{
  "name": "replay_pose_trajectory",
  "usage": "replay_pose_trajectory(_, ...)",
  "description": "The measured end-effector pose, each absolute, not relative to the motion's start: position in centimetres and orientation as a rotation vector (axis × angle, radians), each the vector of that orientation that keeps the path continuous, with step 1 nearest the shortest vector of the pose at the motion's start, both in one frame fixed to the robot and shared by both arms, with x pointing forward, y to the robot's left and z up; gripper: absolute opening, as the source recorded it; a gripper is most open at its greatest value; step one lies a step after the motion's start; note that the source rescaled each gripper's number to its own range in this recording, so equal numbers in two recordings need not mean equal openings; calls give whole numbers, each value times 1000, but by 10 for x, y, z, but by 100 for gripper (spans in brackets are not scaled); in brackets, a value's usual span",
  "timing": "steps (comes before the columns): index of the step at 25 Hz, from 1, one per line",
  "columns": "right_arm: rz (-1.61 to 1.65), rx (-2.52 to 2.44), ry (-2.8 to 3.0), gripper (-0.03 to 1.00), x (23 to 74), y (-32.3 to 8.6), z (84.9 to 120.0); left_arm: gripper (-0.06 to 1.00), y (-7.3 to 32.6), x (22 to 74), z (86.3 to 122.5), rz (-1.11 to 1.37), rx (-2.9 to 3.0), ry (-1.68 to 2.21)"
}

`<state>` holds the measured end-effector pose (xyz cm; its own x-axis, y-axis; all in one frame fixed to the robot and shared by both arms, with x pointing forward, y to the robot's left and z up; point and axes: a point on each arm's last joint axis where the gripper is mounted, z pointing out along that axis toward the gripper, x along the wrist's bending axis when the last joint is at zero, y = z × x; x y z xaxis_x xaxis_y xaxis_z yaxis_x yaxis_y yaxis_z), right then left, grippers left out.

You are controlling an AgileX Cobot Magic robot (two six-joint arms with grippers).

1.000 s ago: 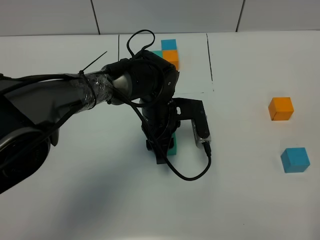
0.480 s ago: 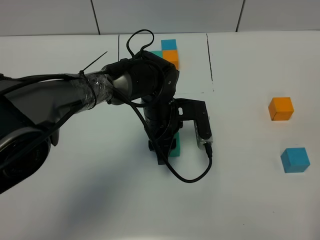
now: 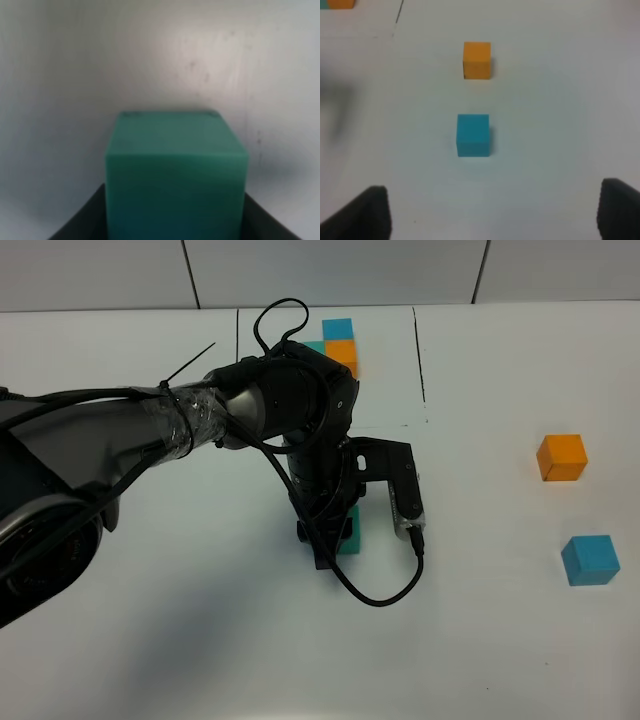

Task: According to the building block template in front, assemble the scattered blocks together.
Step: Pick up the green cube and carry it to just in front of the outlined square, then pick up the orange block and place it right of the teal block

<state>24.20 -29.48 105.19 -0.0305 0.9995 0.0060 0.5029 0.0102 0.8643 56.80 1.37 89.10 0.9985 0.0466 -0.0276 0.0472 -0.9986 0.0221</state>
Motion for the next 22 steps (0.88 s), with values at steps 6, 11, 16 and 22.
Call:
replay_pose_trajectory(6, 934, 1570, 1613, 71, 242, -295, 1052, 3, 14, 568, 891, -43, 3118, 73)
replay_pose_trajectory(11, 934, 1570, 1613, 71, 242, -295, 1052, 52, 13, 566, 884, -81, 3125, 92)
replay_pose_trajectory(16, 934, 1570, 1613, 71, 242, -295, 1052, 96, 14, 565, 891, -89, 3126, 103)
replay_pose_trajectory(22, 934, 1570, 1613, 71, 242, -295, 1052, 100, 16, 561, 945, 34, 3054, 101)
